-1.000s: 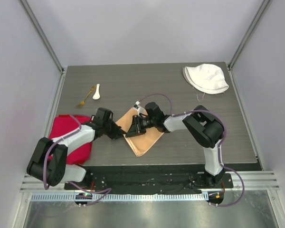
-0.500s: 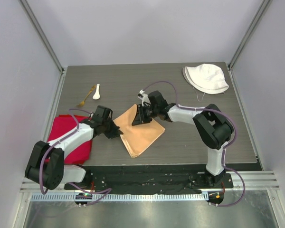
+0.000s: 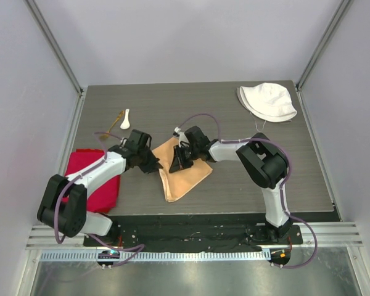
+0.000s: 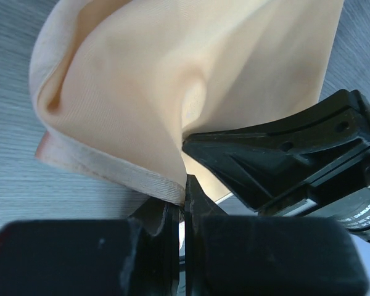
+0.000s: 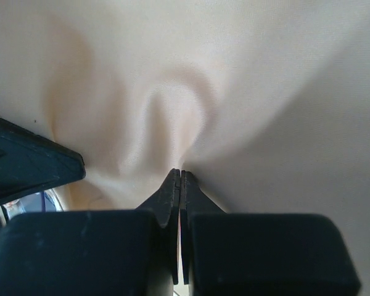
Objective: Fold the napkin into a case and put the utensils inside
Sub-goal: Fold the lower triangle-folded napkin at the center of the board.
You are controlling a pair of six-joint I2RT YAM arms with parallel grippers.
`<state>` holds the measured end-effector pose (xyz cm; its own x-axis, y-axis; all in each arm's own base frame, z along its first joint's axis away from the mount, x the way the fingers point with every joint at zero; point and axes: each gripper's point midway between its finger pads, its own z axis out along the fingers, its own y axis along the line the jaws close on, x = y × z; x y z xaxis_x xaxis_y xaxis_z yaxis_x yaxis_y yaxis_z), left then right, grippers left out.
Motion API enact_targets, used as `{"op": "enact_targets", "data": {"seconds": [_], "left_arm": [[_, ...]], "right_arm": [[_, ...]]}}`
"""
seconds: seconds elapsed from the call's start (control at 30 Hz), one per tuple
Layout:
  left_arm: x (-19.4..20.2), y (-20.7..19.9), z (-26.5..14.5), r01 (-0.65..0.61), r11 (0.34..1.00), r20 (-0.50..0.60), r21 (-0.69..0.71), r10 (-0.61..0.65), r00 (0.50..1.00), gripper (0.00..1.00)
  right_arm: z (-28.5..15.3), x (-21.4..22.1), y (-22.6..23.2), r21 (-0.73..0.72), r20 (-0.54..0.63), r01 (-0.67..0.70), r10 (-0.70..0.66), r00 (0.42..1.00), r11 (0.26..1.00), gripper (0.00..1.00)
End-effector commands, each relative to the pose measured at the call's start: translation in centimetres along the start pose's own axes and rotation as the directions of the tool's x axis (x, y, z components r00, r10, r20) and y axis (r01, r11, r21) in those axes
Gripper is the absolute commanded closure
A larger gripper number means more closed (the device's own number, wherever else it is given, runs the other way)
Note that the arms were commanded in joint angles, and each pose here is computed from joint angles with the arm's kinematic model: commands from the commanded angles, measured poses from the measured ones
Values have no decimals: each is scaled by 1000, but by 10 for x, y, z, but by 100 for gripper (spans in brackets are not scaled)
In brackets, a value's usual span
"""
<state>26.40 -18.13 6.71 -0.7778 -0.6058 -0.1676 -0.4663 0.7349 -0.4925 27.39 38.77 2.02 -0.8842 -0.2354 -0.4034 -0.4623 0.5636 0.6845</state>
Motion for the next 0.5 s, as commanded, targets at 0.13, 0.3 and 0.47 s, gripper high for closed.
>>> {"op": "enact_targets", "data": {"seconds": [0.13,0.3,0.47], "left_arm": [[-19,-49,7,-39,999,53,25,37,998,100],[-12,-57,30,-76,997,17,-12,77,997,100],[-14,-61,33,-87,996,29,-18,88,996,100]], "right_arm": [[3,-3,-1,3,35,0,0,999,1000,99],[-10,-16,12,-20,78,-24,26,997,1000,99],[-39,-30,4,-1,120,-39,39,992,999,99]]}}
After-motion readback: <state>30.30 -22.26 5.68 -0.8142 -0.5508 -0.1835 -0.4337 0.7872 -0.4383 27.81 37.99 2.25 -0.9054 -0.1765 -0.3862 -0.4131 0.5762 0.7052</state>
